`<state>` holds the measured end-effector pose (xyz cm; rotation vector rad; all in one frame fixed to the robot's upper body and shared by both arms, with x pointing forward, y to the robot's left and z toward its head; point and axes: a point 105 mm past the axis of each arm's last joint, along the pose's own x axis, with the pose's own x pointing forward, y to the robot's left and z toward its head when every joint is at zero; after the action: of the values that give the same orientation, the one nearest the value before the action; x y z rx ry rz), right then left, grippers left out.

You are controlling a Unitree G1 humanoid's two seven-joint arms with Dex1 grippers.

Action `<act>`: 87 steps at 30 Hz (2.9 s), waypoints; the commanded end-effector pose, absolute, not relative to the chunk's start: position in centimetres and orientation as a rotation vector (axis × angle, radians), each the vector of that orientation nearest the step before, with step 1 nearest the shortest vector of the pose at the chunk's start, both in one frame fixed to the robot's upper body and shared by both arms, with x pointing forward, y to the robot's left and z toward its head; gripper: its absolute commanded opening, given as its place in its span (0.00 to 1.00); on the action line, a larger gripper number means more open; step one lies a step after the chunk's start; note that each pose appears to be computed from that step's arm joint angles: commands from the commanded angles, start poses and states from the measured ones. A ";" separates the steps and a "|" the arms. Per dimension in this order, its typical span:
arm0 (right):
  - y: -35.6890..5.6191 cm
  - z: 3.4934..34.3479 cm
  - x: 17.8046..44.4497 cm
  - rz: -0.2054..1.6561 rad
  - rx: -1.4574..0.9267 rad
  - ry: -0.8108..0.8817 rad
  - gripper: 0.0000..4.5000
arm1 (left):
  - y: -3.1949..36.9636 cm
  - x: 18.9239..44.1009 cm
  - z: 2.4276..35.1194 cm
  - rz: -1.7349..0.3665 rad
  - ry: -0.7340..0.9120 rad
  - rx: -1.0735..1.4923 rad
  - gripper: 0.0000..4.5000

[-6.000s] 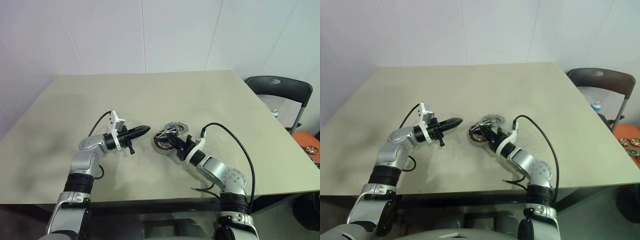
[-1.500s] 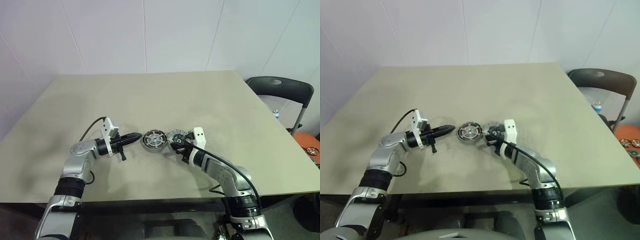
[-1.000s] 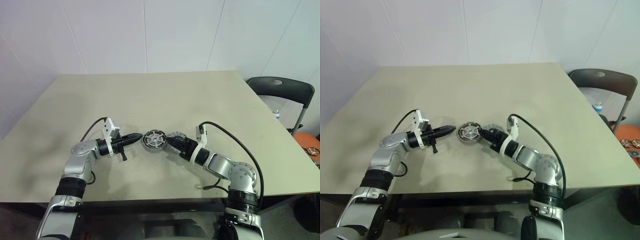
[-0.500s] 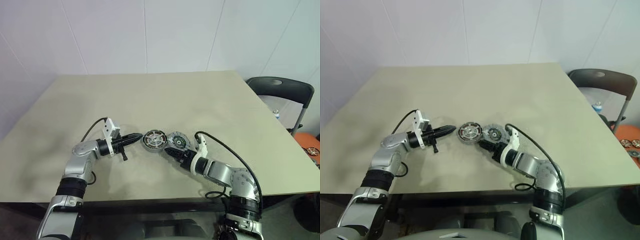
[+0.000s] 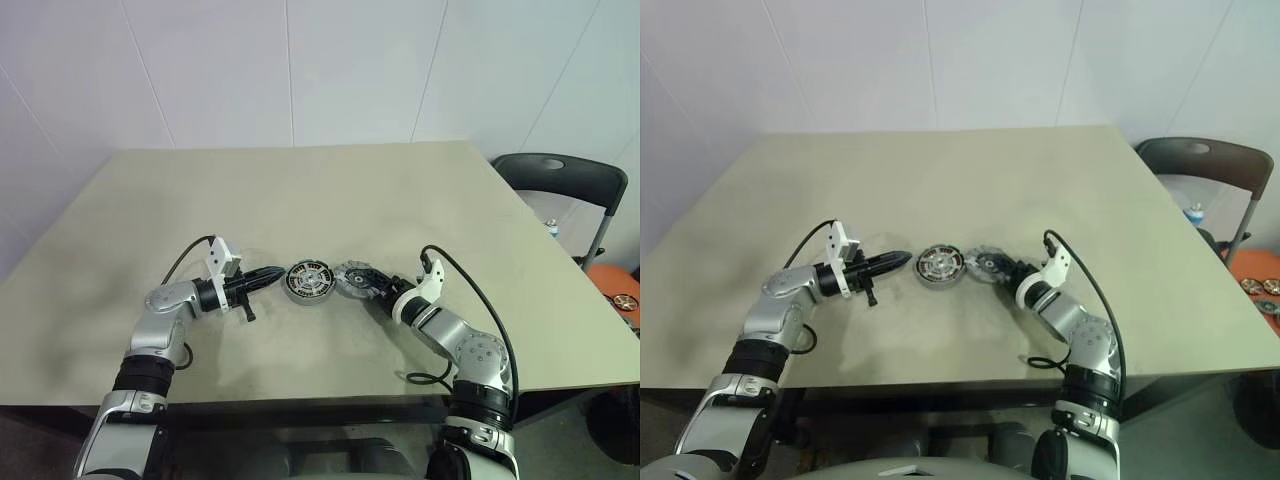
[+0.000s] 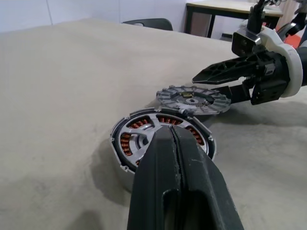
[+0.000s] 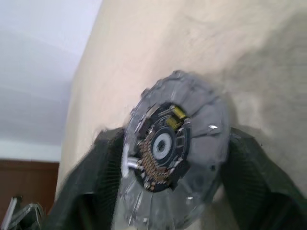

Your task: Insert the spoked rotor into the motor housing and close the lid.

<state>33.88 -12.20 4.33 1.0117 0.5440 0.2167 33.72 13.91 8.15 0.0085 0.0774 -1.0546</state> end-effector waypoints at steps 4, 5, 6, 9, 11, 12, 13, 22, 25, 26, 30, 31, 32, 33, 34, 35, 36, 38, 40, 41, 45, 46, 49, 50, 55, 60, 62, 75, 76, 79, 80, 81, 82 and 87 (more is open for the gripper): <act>-10.6 6.4 34.6 0.301 1.052 0.496 0.15 | 14.2 34.4 9.3 -1.034 0.030 0.045 0.00; -10.5 6.5 34.6 0.311 1.050 0.495 0.07 | 14.2 34.4 9.3 -1.033 0.031 0.045 0.00; -10.4 6.6 34.6 0.319 1.046 0.494 0.02 | 14.2 34.5 9.3 -1.032 0.032 0.046 0.00; -10.4 7.5 34.9 0.345 0.989 0.450 0.02 | 14.1 34.5 9.1 -1.032 0.034 0.046 0.00; -10.5 8.8 35.3 0.366 0.935 0.395 0.02 | 14.1 34.5 9.1 -1.033 0.036 0.045 0.00; -10.6 9.2 35.5 0.373 0.862 0.371 0.02 | 14.1 34.5 9.0 -1.033 0.037 0.046 0.00; -10.7 9.5 35.6 0.375 0.786 0.354 0.02 | 14.1 34.5 9.0 -1.032 0.038 0.047 0.00; -11.5 12.0 36.8 0.366 0.379 0.171 0.02 | 14.1 34.5 9.0 -1.029 0.039 0.048 0.00; -10.5 12.6 36.4 0.430 0.306 0.135 0.02 | 14.1 34.5 9.0 -1.028 0.041 0.048 0.00; -9.7 12.9 35.9 0.487 0.278 0.126 0.02 | 14.1 34.6 9.0 -1.027 0.042 0.048 0.00; -6.5 12.9 33.4 0.715 0.125 0.108 0.02 | 14.2 34.6 8.8 -1.023 0.048 0.050 0.00; -6.1 12.8 32.9 0.746 0.100 0.104 0.02 | 14.2 34.6 8.8 -1.023 0.048 0.050 0.00; -5.7 12.9 32.5 0.773 0.074 0.094 0.02 | 14.2 34.7 8.7 -1.022 0.050 0.050 0.00; -5.4 13.0 32.3 0.791 0.046 0.077 0.02 | 14.2 34.7 8.7 -1.021 0.051 0.050 0.00; -5.2 13.2 32.1 0.802 0.021 0.061 0.02 | 14.2 34.7 8.7 -1.020 0.051 0.051 0.00; -4.9 13.4 31.9 0.818 -0.012 0.041 0.02 | 14.2 34.7 8.7 -1.019 0.052 0.051 0.00; -4.6 13.5 31.8 0.828 -0.041 0.025 0.02 | 14.3 34.8 8.7 -1.019 0.052 0.051 0.00; -4.3 13.5 31.7 0.833 -0.087 0.012 0.02 | 14.3 34.8 8.7 -1.018 0.052 0.053 0.00; -4.4 13.1 31.9 0.816 -0.127 0.014 0.02 | 14.3 34.8 8.7 -1.018 0.052 0.054 0.00; -4.6 12.8 32.1 0.801 -0.161 0.011 0.02 | 14.3 34.8 8.7 -1.018 0.051 0.054 0.00; -5.1 12.4 32.9 0.730 -0.288 -0.015 0.02 | 14.2 34.8 8.8 -1.021 0.049 0.054 0.00; -5.4 12.0 33.1 0.712 -0.277 0.009 0.02 | 14.2 34.8 8.8 -1.021 0.049 0.054 0.00; -6.8 10.6 34.1 0.633 -0.249 0.091 0.02 | 14.1 34.8 8.8 -1.023 0.049 0.053 0.00; -7.4 10.4 34.5 0.597 -0.274 0.099 0.02 | 14.0 34.8 8.8 -1.024 0.049 0.052 0.00; -8.3 11.2 35.5 0.533 -0.438 0.037 0.02 | 14.0 34.8 8.8 -1.026 0.051 0.051 0.00; -6.5 12.2 34.5 0.621 -0.414 -0.031 0.02 | 14.0 34.9 8.7 -1.022 0.053 0.051 0.00; -5.9 12.8 34.1 0.661 -0.329 -0.039 0.02 | 14.1 34.9 8.7 -1.019 0.055 0.051 0.00; -5.1 12.9 32.1 0.820 -0.163 -0.005 0.55 | 14.2 35.0 8.4 -1.014 0.064 0.052 0.00; -5.2 12.9 32.1 0.819 -0.160 -0.004 0.55 | 14.2 35.0 8.4 -1.014 0.065 0.053 0.00; -5.5 12.9 32.1 0.826 -0.153 0.005 0.55 | 14.2 35.0 8.3 -1.015 0.066 0.053 0.00; -5.5 12.7 31.9 0.844 -0.141 0.021 0.55 | 14.2 35.0 8.3 -1.015 0.067 0.053 0.00; -5.5 12.5 31.6 0.873 -0.122 0.043 0.55 | 14.2 35.0 8.3 -1.015 0.067 0.054 0.00; -5.4 12.2 31.1 0.906 -0.113 0.063 0.55 | 14.2 35.0 8.3 -1.016 0.068 0.054 0.00; -6.3 10.7 28.6 1.065 -0.064 0.206 0.55 | 14.2 35.0 8.3 -1.021 0.070 0.056 0.00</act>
<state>29.28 -6.45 9.13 -0.0908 0.2420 1.0070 34.43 14.29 6.92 0.0234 0.1163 -1.0134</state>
